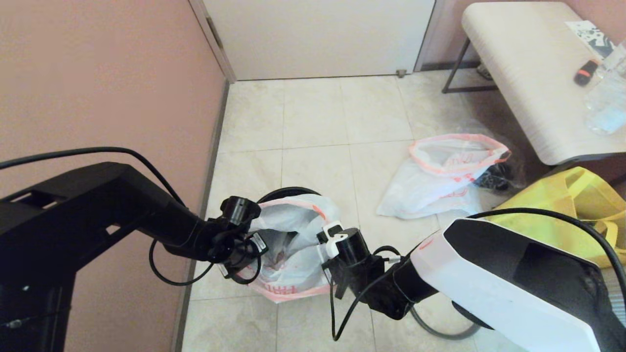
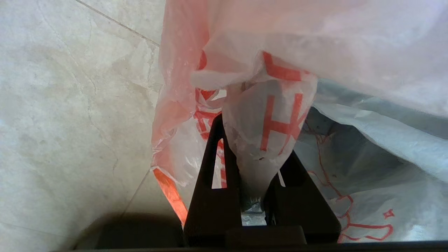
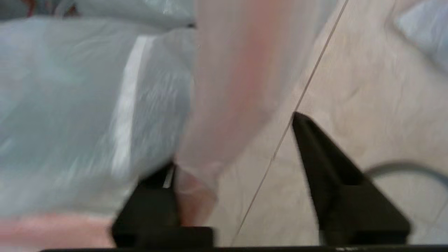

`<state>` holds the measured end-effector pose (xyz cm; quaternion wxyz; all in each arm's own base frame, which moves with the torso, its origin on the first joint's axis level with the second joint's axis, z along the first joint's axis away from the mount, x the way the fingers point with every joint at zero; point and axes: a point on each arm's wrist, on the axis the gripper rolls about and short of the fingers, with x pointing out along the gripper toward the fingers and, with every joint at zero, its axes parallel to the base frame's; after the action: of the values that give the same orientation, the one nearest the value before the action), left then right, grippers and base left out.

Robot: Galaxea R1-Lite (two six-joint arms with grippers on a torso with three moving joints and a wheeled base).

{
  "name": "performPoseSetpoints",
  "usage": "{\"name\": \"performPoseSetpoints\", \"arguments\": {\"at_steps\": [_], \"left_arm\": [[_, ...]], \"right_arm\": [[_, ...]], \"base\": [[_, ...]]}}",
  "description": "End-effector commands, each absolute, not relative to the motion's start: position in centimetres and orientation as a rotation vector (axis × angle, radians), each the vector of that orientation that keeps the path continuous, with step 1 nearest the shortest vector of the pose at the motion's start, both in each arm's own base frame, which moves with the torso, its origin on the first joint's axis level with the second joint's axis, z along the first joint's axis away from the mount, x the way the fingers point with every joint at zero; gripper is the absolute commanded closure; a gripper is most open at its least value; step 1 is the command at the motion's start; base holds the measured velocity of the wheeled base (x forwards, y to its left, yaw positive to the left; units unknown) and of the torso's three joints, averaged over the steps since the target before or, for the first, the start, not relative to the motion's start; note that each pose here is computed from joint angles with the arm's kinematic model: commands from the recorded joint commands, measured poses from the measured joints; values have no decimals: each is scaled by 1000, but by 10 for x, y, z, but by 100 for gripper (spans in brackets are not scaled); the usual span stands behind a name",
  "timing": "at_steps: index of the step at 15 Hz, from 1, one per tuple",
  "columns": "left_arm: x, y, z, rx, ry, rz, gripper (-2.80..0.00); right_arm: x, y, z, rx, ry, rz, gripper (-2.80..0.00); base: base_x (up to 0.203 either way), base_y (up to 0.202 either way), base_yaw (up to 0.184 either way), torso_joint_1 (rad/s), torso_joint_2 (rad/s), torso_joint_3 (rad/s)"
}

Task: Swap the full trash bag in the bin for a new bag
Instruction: Put the new garbage bag on the trash can

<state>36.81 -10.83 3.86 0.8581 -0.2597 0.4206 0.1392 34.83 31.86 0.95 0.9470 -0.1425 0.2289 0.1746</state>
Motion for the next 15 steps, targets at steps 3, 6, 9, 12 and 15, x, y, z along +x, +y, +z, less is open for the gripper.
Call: {"name": "performPoseSetpoints", "arguments": {"at_steps": [3, 6, 9, 12, 15], "left_arm": [[368, -108, 38, -548, 880, 297, 0], [369, -108, 36, -547, 882, 299, 0], [369, -109, 35, -547, 882, 299, 0], [370, -109, 34, -545, 884, 301, 0], [370, -109, 34, -544, 883, 303, 0]], "right_arm": [[320, 300, 33, -274, 501, 357, -280], [298, 297, 45, -191, 536, 444, -280], [294, 293, 48, -142, 557, 468, -280], [286, 286, 54, -76, 600, 540, -280], [277, 276, 48, -53, 687, 661, -280]], "base": [[0, 0, 0, 0, 0, 0], [0, 0, 0, 0, 0, 0], [0, 0, 0, 0, 0, 0], [0, 0, 0, 0, 0, 0], [0, 0, 0, 0, 0, 0]]}}
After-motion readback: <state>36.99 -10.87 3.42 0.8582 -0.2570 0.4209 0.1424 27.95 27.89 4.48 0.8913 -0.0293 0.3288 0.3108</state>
